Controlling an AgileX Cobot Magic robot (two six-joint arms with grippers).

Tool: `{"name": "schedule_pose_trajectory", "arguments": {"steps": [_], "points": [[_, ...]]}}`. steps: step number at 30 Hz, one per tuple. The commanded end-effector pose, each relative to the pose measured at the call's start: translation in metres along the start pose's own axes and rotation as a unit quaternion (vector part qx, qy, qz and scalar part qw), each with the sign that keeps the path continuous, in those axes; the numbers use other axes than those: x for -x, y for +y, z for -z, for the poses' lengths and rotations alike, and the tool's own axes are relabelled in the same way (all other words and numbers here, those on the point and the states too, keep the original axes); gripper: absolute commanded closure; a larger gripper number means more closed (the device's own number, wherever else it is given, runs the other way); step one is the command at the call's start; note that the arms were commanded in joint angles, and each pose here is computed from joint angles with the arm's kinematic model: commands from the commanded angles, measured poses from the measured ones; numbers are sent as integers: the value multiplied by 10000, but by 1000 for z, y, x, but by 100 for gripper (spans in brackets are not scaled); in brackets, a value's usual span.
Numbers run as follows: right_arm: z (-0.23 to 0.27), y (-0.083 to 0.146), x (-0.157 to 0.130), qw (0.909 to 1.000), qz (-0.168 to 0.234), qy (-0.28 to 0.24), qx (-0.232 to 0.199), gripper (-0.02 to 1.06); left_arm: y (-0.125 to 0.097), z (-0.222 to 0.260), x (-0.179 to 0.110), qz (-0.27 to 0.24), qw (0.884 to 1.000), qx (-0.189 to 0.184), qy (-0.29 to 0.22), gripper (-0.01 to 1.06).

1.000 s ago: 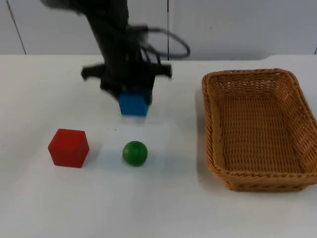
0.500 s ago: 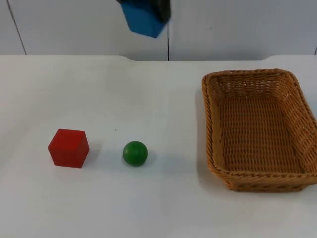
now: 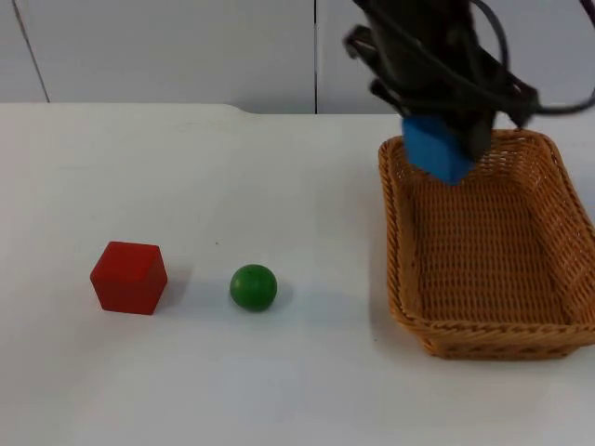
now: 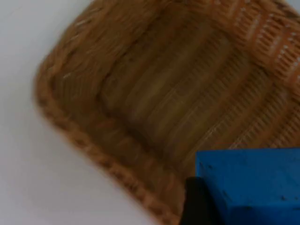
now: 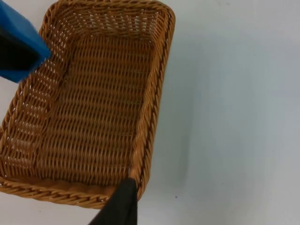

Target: Place all geometric objects except the red cube into the basket.

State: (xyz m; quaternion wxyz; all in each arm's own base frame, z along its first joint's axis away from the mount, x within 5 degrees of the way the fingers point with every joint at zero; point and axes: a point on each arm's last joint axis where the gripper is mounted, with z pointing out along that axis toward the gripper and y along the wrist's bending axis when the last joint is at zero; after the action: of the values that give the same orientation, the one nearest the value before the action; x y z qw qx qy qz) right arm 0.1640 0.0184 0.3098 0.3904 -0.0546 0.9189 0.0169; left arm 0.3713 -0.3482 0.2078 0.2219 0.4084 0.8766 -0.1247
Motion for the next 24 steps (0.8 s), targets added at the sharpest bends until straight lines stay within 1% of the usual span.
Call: {"name": "schedule_pose_trajectory", "arguments": {"steps": [1,2,4,6,9,11,14,15,18,20,21,22,24], "points": [[1,-1,2,10000,-4,-30,-34,-1,-10,-15,7,-118,9998,-68,-121,105],[1,-1,2,10000,-4,-30,-34,-1,-10,-15,7,-118,9998,-68,-121,105],[1,-1,1,10000,-4,-18,-34,-1,-11,-35,7,-116,9998,-83,-142,105],[1,-1,1,10000,-4,-9,-34,-1,-10,-40,8,-99,9997,-88,-192,105],[1,-1,2,10000,-4,-19,-34,-1,-10,-52,11,-36,9986,-131,-513,105],[1,-1,2,10000,-4,-19,-34,-1,-11,-55,11,-57,9981,-165,-589,105],[0,-1,1,10000,-4,-36,-33,-1,-8,-67,11,-274,9964,-42,-798,105],[0,-1,1,10000,-4,-36,-33,-1,-8,-67,11,-274,9964,-42,-798,105],[0,-1,1,10000,-4,-34,-33,-1,-4,-80,7,-437,9956,144,-820,105],[0,-1,1,10000,-4,-34,-33,-1,-2,-86,4,-545,9953,235,-770,100],[0,-1,1,10000,-4,-34,-33,-1,-2,-86,4,-545,9953,235,-770,100],[0,-1,1,10000,-4,-34,-33,-1,-2,-89,3,-565,9953,252,-749,96],[0,-1,1,10000,-4,-34,-33,-1,-1,-92,2,-562,9955,249,-726,84]]}}
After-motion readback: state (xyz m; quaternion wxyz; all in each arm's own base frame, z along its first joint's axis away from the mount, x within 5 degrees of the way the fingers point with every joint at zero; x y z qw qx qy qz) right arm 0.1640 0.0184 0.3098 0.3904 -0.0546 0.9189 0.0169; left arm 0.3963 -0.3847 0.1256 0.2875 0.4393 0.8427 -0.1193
